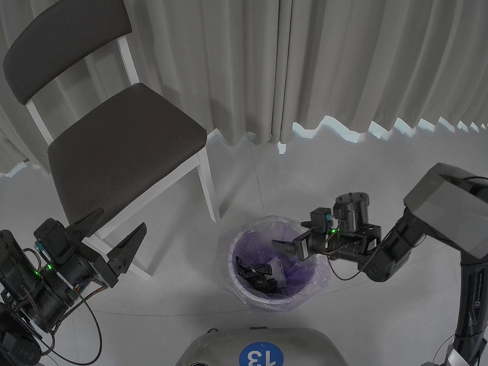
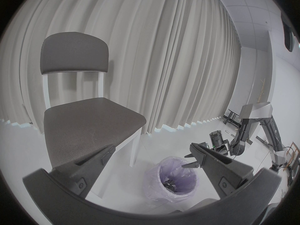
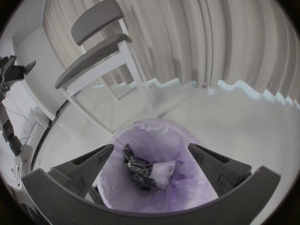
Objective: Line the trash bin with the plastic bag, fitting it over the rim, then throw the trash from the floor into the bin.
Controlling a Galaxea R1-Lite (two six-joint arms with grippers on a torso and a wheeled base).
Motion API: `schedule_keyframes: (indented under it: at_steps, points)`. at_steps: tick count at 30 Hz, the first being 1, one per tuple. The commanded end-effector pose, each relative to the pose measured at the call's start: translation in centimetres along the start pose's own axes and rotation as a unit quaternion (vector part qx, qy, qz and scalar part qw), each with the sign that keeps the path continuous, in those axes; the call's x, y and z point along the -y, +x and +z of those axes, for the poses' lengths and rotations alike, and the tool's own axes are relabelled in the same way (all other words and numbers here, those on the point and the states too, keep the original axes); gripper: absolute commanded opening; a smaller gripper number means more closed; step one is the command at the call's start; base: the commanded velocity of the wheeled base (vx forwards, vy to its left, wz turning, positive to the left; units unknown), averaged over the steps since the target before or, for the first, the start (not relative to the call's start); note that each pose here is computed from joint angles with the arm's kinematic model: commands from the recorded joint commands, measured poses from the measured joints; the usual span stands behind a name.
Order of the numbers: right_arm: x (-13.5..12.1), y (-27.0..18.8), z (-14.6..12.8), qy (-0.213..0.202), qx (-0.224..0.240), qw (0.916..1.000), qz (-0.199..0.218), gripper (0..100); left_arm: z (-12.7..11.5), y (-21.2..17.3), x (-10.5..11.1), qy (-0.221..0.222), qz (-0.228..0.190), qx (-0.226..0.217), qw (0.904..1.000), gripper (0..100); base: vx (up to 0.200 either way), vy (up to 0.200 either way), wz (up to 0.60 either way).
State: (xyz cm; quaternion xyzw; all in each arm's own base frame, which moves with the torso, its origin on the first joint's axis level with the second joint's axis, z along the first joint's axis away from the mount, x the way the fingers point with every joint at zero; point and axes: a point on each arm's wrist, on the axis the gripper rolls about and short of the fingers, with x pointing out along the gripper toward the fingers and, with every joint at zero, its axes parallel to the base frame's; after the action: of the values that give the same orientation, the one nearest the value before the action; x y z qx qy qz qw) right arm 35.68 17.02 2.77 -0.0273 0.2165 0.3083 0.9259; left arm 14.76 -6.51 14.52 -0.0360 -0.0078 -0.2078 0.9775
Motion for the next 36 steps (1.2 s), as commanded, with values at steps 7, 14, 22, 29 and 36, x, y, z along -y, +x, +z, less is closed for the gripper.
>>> schedule_keyframes:
  at_steps: [7, 14, 22, 29, 36]
  points:
    - [4.6, -6.3, -0.4, 0.04, -0.003, 0.9966, -0.072, 100, -0.5, 0.6, -0.1, 0.016, 0.004, -0.015, 0.9998, 100, 0.0, 0.0, 0.0]
    - [7.1, -8.2, -4.2, 0.063, -0.046, 0.9904, -0.114, 100, -1.2, 2.0, 0.0, 0.016, 0.008, -0.035, 0.9992, 100, 0.0, 0.0, 0.0]
    - [7.4, -6.7, -10.1, 0.066, -0.095, 0.9869, -0.113, 100, -1.1, 3.3, 0.5, 0.016, 0.004, -0.006, 0.9998, 100, 0.0, 0.0, 0.0]
    - [7.5, -5.0, -13.8, 0.056, -0.097, 0.9877, -0.109, 100, -1.2, 3.5, 0.5, 0.016, 0.013, 0.001, 0.9998, 100, 0.0, 0.0, 0.0]
    - [8.1, -3.7, -13.3, 0.063, -0.109, 0.9874, -0.096, 100, -0.7, 2.6, 0.3, 0.015, 0.022, 0.014, 0.9995, 100, 0.0, 0.0, 0.0]
